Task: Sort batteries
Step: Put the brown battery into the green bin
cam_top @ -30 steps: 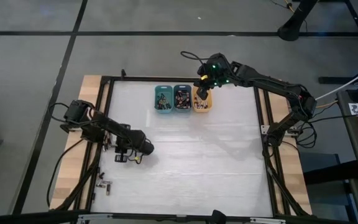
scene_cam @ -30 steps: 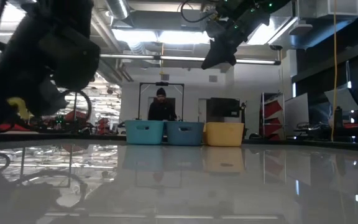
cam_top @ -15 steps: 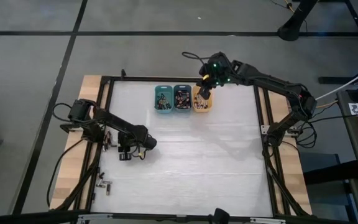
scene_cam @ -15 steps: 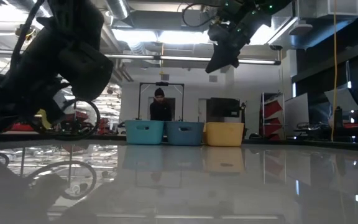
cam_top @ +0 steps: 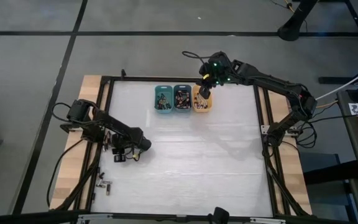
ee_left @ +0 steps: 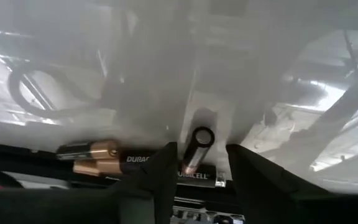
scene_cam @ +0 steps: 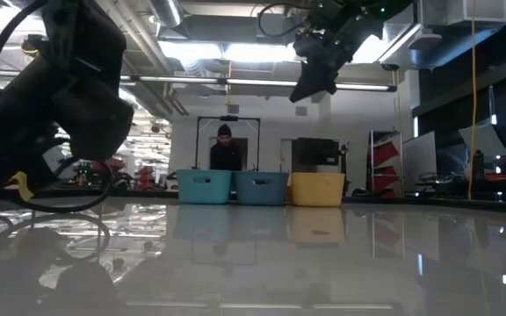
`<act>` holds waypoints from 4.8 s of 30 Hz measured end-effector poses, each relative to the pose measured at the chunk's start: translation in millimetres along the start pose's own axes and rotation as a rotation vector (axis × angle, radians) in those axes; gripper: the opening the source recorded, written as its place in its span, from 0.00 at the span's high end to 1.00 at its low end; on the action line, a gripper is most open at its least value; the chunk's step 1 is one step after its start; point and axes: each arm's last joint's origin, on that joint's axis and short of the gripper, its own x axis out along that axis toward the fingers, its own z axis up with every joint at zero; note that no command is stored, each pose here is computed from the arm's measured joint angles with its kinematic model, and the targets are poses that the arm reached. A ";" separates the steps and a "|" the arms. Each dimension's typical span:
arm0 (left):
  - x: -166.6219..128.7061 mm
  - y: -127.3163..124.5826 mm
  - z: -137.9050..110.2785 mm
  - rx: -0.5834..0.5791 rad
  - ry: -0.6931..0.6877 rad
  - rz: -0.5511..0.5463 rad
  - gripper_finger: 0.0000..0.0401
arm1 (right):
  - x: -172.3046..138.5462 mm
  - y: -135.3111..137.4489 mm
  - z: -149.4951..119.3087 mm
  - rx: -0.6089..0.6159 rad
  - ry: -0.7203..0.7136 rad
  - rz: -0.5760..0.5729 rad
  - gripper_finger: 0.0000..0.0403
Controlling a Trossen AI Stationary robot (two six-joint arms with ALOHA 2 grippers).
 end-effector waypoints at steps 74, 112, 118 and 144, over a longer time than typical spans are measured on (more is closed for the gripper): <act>-104.2 221.9 25.6 -0.893 -1.200 -0.613 0.76 | 5.3 -25.1 -14.4 0.189 -0.005 0.013 1.00; -68.4 123.0 -31.1 -0.467 -0.181 -0.288 0.62 | 5.3 -24.9 -13.1 0.115 -0.019 0.022 1.00; -44.0 116.5 -32.8 -0.482 -0.097 -0.278 0.50 | 5.3 -24.9 -12.9 0.104 -0.021 0.022 1.00; -3.4 111.2 -29.4 -0.388 -0.095 -0.243 0.32 | 5.4 -23.8 -12.8 0.104 -0.022 0.050 1.00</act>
